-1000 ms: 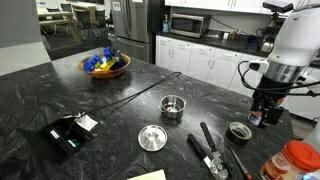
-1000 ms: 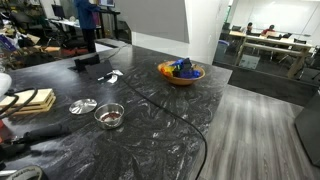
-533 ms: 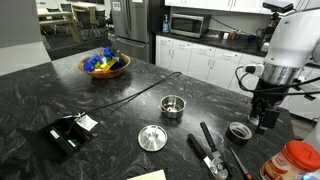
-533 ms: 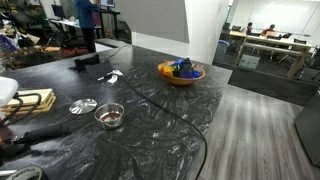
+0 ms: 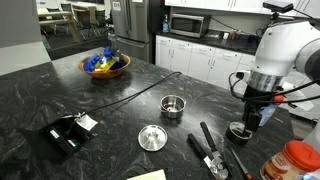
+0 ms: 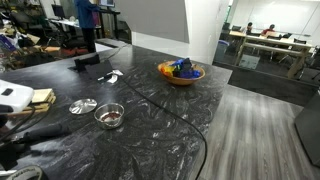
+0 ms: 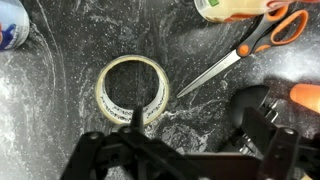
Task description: Put the tape on the wooden box
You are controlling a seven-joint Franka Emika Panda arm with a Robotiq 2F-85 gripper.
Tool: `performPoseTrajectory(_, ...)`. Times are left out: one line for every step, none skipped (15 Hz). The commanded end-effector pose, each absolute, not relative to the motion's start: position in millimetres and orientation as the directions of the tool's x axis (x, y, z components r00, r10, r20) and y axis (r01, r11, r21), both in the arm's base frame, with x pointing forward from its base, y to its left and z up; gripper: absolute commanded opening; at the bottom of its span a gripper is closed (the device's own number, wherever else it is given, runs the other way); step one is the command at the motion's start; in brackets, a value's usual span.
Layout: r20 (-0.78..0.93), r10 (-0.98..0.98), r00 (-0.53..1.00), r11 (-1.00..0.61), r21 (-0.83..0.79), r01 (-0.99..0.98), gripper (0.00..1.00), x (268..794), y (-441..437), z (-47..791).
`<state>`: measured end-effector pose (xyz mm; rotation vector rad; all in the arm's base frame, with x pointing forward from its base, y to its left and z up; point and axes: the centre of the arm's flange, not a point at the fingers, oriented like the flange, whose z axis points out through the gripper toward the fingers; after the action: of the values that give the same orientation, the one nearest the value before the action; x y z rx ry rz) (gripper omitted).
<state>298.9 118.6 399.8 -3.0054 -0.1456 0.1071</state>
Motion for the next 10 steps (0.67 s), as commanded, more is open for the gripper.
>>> performPoseTrajectory(-0.079,0.032,0.996,-0.994,-0.104,0.023,1.00,286,113,383)
performPoseTrajectory(-0.081,0.019,0.997,-0.995,-0.103,0.011,1.00,285,112,380)
performPoseTrajectory(-0.088,0.010,0.996,-0.994,-0.106,0.001,1.00,285,111,376)
performPoseTrajectory(-0.096,0.003,0.995,-0.994,-0.110,-0.008,1.00,284,111,371)
performPoseTrajectory(-0.105,-0.005,0.994,-0.994,-0.111,-0.017,1.00,284,110,365)
performPoseTrajectory(-0.115,-0.013,0.993,-0.993,-0.112,-0.026,1.00,284,109,359)
performPoseTrajectory(-0.122,-0.018,0.992,-0.994,-0.109,-0.031,1.00,284,109,354)
performPoseTrajectory(-0.130,-0.021,0.991,-0.994,-0.105,-0.035,1.00,284,108,348)
performPoseTrajectory(-0.119,-0.013,0.993,-0.994,-0.108,-0.026,1.00,284,108,342)
performPoseTrajectory(-0.121,-0.017,0.993,-0.994,-0.108,-0.030,1.00,286,109,338)
